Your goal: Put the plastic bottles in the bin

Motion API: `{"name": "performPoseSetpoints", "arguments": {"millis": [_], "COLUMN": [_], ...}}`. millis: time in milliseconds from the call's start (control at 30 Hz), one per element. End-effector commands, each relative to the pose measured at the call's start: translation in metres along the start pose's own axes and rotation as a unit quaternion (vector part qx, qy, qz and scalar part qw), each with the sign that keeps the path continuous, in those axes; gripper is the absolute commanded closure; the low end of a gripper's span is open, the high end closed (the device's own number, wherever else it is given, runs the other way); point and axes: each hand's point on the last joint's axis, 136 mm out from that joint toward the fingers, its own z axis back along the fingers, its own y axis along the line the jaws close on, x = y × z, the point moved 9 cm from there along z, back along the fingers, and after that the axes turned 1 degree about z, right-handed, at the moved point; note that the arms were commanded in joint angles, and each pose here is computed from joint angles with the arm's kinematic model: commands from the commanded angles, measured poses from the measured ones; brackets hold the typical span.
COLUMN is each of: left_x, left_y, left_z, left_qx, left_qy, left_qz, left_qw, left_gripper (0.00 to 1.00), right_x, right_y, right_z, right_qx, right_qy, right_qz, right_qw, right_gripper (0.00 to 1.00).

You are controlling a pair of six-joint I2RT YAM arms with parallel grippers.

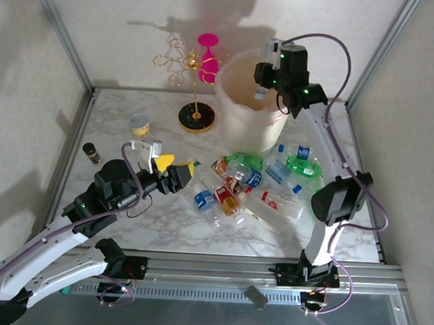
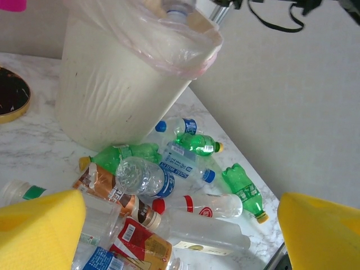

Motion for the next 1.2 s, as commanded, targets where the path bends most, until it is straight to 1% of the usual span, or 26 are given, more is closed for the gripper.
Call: {"name": "performPoseSetpoints", "arguments": {"millis": [0,133,267,400,533,733,867,1000,1167], "left_x": [-0.003,-0.005,-0.007,-0.007,-0.007,-0.003,0.003,0.006,0.003], "left_y": [-0.002,0.0,0.001,0.0,0.003,0.003,0.004,0.006,0.016], "left_z": [0.0,-0.001,-0.002,-0.002,-0.003,0.0,0.003,0.006,0.009], "left_qx": [-0.017,-0.013,-0.012,-0.014,-0.002,0.01,0.027,0.045,0.094], "left_qy": [0.003,0.004,0.005,0.005,0.003,-0.007,-0.022,-0.034,-0.038], "left_qz": [-0.009,-0.008,-0.007,-0.006,-0.006,0.002,0.019,0.046,0.076], "left_qw": [1.0,1.0,1.0,1.0,1.0,1.0,0.999,0.997,0.992], "left_gripper": [0.12,0.12,0.11,0.1,0.09,0.09,0.08,0.08,0.08], "right_x": [-0.012,-0.035,-0.049,-0.05,-0.041,-0.013,0.004,0.003,-0.022], "right_y": [0.003,0.0,0.0,-0.001,0.0,0.003,0.006,0.011,0.029], "right_z": [-0.018,-0.043,-0.055,-0.054,-0.045,-0.01,0.023,0.061,0.12], "right_qx": [0.011,0.009,0.014,0.012,0.007,0.011,0.022,0.038,0.082], "right_qy": [0.049,0.096,0.119,0.12,0.105,0.057,0.018,-0.012,-0.045], "right_qz": [0.007,0.005,0.006,0.009,0.011,0.012,0.014,0.018,0.026], "right_qw": [0.999,0.995,0.993,0.993,0.994,0.998,1.0,0.999,0.995], "right_gripper": [0.53,0.51,0.45,0.33,0.3,0.28,0.28,0.28,0.3]}}
